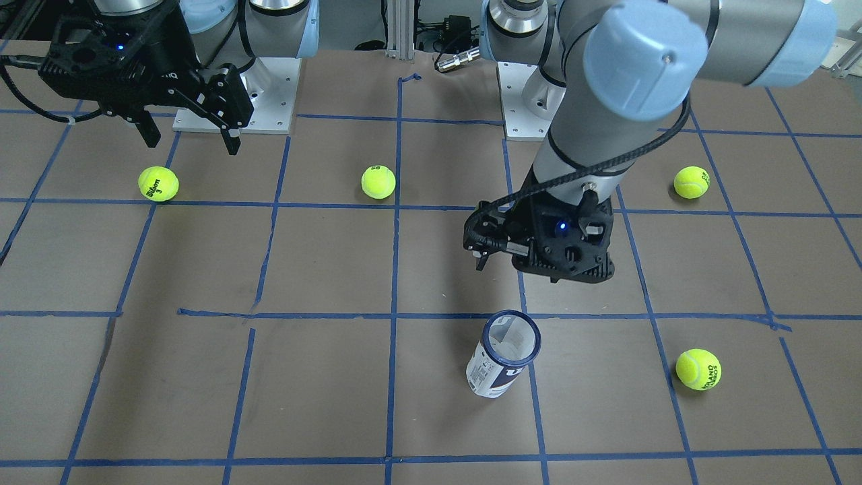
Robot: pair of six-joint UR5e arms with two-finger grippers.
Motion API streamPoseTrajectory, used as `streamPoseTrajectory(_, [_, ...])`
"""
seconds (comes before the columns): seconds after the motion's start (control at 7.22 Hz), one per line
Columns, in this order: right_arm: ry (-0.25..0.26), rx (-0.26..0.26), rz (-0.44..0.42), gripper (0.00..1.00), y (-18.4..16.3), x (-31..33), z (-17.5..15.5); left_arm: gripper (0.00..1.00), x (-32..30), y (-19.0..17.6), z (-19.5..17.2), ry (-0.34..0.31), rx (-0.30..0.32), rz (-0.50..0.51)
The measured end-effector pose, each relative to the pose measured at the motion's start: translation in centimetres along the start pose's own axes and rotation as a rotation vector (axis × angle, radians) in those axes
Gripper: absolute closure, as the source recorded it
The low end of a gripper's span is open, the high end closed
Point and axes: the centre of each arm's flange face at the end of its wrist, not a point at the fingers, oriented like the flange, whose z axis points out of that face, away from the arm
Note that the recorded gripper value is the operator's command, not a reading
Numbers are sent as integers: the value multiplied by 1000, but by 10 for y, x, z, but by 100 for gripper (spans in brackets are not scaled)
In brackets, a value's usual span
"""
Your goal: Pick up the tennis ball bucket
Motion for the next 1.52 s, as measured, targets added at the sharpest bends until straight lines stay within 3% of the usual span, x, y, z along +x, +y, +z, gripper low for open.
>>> streamPoseTrajectory(0.28, [-4,2,-1,0,-3,1,1,0,-39,23,-51,-43,-14,-52])
streamPoseTrajectory(0.55, [-11,7,1,0,-13,2,-1,0,-77,45,-73,-69,-7,-105])
streamPoseTrajectory(0.83, [-12,0,3,0,-19,1,2,0,-101,67,-70,-91,-17,-149])
streamPoseTrajectory(1.52, [-5,-31,6,0,-20,2,15,0,-97,92,-60,-89,-9,-147])
